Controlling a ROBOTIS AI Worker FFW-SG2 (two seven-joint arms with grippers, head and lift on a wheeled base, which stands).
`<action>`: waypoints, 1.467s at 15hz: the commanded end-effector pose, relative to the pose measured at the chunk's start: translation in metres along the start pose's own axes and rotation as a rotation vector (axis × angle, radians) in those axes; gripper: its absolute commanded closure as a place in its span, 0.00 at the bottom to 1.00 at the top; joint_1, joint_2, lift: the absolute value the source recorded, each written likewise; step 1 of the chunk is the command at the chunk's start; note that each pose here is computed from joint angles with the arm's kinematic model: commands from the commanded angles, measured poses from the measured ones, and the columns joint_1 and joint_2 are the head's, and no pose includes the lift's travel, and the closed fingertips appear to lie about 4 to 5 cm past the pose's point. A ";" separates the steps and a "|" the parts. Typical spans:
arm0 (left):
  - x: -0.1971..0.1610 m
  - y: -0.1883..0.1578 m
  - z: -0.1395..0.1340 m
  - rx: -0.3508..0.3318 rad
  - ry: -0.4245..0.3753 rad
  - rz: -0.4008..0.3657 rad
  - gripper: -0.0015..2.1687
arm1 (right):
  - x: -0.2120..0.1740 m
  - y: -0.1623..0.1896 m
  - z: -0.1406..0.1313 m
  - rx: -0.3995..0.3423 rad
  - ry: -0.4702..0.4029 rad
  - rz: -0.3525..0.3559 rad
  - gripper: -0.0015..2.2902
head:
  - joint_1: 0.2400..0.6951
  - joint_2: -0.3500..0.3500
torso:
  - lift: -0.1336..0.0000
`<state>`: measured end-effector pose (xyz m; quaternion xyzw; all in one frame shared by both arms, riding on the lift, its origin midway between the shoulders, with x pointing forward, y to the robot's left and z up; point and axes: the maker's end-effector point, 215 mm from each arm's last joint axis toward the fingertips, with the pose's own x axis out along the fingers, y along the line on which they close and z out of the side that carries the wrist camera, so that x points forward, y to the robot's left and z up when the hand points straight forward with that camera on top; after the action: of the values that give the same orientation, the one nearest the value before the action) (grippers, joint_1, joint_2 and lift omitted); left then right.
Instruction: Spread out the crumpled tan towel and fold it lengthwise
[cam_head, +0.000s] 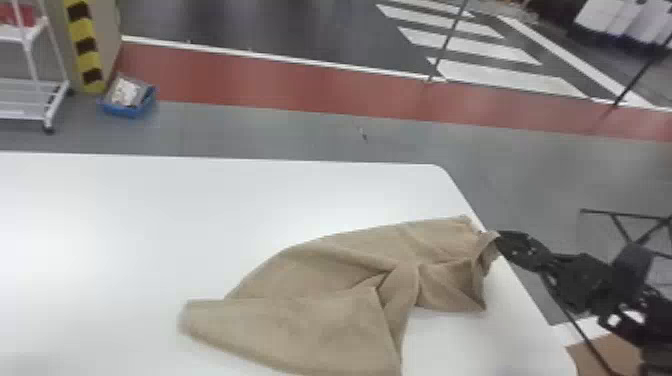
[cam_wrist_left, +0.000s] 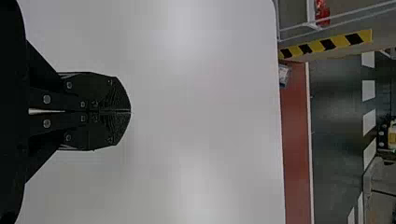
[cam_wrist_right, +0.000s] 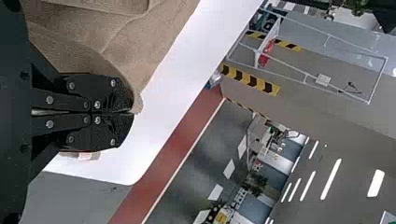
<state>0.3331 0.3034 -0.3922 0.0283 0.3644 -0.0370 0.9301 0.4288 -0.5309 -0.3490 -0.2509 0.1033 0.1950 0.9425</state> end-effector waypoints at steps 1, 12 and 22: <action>0.009 -0.002 -0.003 -0.006 0.005 -0.008 0.79 | 0.011 0.004 -0.001 0.001 0.001 0.010 0.74 | 1.00 0.02 | 0.07; 0.027 -0.194 0.050 -0.064 -0.178 -0.473 0.79 | 0.022 0.042 -0.044 0.008 0.105 0.043 0.73 | 1.00 0.00 | 0.07; 0.050 -0.369 0.054 0.232 -0.364 -0.582 0.23 | 0.016 0.075 -0.066 0.043 0.140 0.077 0.73 | 1.00 0.00 | 0.07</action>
<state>0.3768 -0.0466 -0.3884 -0.0021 0.1894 -0.3270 0.9258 0.4090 -0.5023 -0.4377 -0.2418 0.1790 0.2084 0.9306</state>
